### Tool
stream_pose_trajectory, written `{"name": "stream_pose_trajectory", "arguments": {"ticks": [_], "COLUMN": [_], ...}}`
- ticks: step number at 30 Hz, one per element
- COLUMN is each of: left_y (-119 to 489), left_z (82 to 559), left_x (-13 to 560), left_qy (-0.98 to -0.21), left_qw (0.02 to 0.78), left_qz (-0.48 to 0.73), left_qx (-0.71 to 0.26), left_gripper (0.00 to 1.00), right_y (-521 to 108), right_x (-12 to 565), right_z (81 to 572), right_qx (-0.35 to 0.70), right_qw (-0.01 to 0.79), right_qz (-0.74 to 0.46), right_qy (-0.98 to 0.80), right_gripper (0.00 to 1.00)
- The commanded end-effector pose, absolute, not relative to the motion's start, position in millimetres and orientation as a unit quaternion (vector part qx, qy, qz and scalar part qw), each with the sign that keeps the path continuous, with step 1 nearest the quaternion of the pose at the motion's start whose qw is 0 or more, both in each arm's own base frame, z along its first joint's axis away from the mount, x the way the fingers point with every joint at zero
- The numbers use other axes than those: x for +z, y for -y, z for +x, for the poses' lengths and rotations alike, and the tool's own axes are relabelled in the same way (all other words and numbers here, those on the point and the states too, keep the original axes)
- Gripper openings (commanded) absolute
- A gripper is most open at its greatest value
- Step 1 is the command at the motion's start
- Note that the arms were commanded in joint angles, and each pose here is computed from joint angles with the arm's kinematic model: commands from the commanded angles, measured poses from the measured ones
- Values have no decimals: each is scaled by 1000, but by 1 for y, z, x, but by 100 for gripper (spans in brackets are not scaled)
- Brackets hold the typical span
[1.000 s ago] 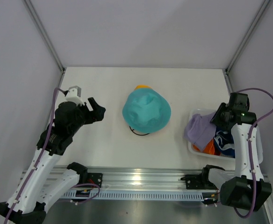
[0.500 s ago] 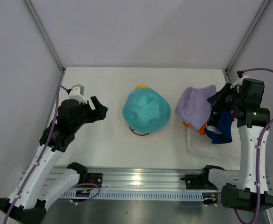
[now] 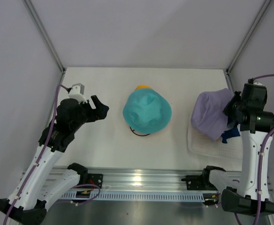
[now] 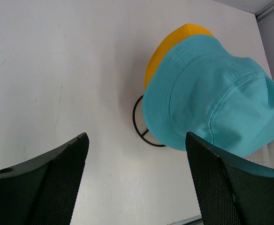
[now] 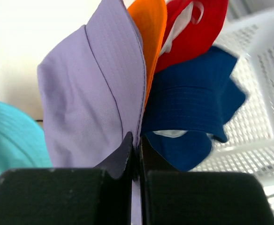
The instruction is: Stack the hats
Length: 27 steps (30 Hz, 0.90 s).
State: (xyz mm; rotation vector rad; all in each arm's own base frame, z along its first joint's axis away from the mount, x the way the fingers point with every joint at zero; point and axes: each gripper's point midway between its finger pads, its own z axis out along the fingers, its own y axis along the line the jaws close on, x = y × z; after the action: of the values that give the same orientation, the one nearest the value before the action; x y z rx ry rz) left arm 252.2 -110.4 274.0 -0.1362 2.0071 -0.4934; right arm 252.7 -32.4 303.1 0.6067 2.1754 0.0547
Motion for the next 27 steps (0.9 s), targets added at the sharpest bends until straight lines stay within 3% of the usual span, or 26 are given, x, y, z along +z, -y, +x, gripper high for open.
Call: {"name": "stream_pose_trajectory", "arguments": {"ticks": [1,6,7,10,12,21,27], "left_y": [117,118,117,115,115,120,119], "left_z": [255,256,256,255,255,259,260], "left_x": [287,286,285,283,279,270,268], "left_qy": [-823,-826,-826,-827,-828,-835,-836], "left_qw": [520,517,517,517,515,502,501], "left_qz": [-44,-43,-43,-46,-49,-49,-49], "left_qx": [-223,-222,-221,-217,-216,-221,-217], "left_gripper": [87,87,87,87,87,87,87], "right_y": [49,23,22,24,24,11,-1], "right_x": [284,224,222,246,277,323,304], "right_z": [229,226,225,229,235,248,266], "right_qx": [-23,38,39,38,40,79,110], "right_qw": [407,312,301,317,350,394,391], "right_qz": [265,246,244,233,221,179,161], "right_qy": [-874,-917,-921,-919,-909,-898,-899], "right_gripper": [0,1,24,68,77,80,81]}}
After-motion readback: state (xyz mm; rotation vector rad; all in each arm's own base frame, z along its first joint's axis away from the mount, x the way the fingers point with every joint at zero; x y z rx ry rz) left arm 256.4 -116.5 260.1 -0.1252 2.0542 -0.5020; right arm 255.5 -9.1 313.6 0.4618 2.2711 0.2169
